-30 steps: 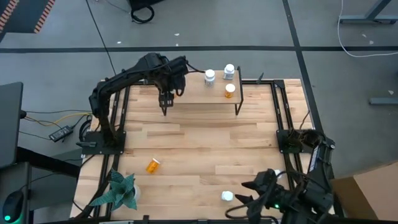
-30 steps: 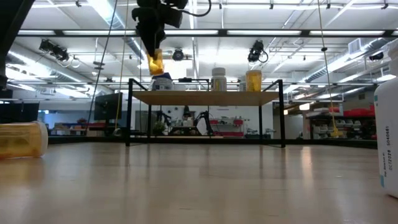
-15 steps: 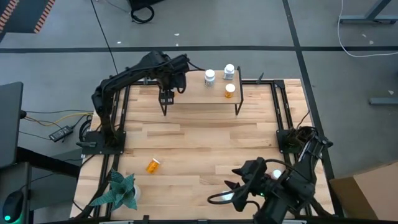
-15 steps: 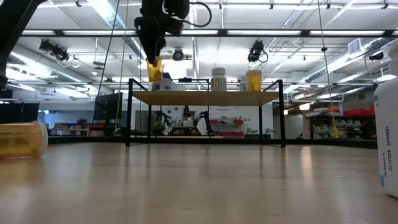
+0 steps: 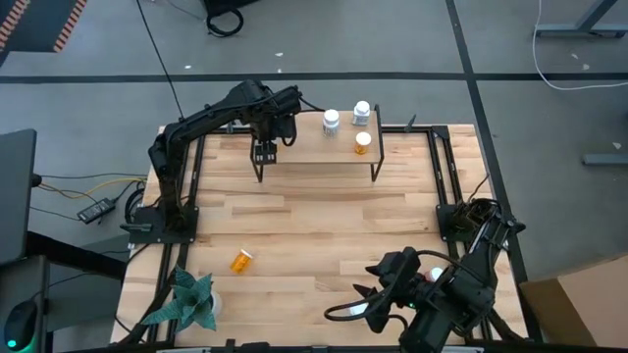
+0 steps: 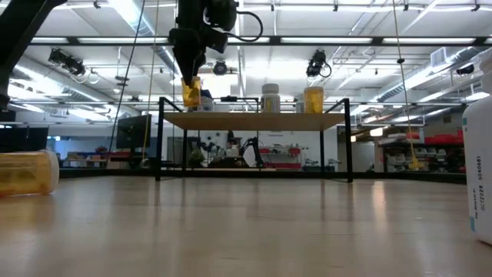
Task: Pick and place medicine bottles onto shelf by color
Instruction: Put the bottom orange pill bottle on the shelf
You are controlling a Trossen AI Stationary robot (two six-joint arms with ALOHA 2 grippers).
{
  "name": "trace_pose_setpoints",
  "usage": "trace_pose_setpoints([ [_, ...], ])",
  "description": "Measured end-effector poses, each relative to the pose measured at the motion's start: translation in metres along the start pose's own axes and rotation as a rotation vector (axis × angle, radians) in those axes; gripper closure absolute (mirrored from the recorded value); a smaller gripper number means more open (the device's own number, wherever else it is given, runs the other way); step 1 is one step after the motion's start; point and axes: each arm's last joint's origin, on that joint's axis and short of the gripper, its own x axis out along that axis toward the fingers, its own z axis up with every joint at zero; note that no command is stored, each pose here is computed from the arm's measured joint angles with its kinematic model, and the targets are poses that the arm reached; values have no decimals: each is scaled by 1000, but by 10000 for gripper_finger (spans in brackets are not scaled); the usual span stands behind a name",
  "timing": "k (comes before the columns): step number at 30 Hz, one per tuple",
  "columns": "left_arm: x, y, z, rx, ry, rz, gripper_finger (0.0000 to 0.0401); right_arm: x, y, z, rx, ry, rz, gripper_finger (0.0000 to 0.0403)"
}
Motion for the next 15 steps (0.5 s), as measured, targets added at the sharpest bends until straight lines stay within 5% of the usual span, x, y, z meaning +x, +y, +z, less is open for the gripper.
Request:
trace_pose_setpoints([
  [15,10,1,6,-8,27,-11,150,0,0,0,-10,0,-1,157],
])
